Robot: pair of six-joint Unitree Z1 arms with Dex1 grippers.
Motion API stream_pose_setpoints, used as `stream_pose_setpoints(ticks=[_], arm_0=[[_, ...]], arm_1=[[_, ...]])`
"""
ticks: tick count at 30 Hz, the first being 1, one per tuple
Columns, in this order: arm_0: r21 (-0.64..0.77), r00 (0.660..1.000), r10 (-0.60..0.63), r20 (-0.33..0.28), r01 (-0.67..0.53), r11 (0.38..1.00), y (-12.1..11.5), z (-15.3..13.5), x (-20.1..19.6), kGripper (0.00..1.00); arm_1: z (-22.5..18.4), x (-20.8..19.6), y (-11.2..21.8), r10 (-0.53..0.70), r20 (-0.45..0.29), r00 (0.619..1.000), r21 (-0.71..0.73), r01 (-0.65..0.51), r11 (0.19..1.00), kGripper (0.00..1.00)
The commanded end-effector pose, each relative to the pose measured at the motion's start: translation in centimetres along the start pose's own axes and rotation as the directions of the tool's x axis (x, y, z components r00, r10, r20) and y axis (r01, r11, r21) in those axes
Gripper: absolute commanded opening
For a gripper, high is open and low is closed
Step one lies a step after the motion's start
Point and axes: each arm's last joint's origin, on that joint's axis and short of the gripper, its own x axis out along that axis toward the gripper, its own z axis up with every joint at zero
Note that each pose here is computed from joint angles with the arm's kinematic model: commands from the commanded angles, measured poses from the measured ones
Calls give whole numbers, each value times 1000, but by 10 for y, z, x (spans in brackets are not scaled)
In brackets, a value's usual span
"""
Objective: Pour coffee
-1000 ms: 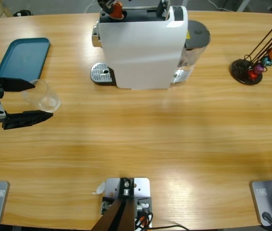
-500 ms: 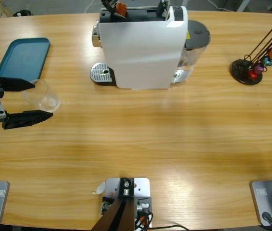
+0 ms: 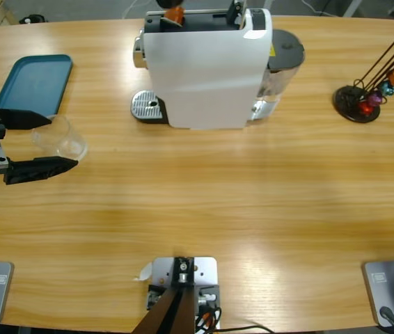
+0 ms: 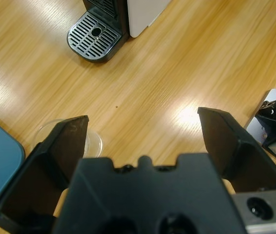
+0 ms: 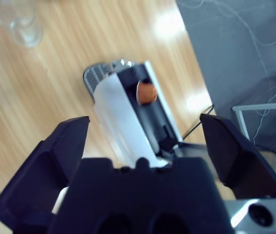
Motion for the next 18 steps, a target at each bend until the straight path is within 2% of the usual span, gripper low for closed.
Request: stream_pose_setpoints(ticks=[1,4,6,13,18], arm_0=[[-1,1000,4,-26,-4,1000,1,-9,5,973],[0,999,4,-34,-4,1000,1,-9,7,973],[1,999,4,-37,-3,1000,1,-9,7,973],[-1,999,3,-53,-3,1000,2,-9,13,973],[-2,998,3,-58,-3,1000,2,-9,14,973]], arm_1=[[11,72,8,6,-67,998,66,-1,998,973],[5,94,14,19,-96,995,65,-13,998,971],[3,98,11,29,-96,995,74,-22,997,929],[-15,117,-5,14,-146,989,98,0,995,898],[-17,122,-7,21,-140,990,106,-6,994,892]])
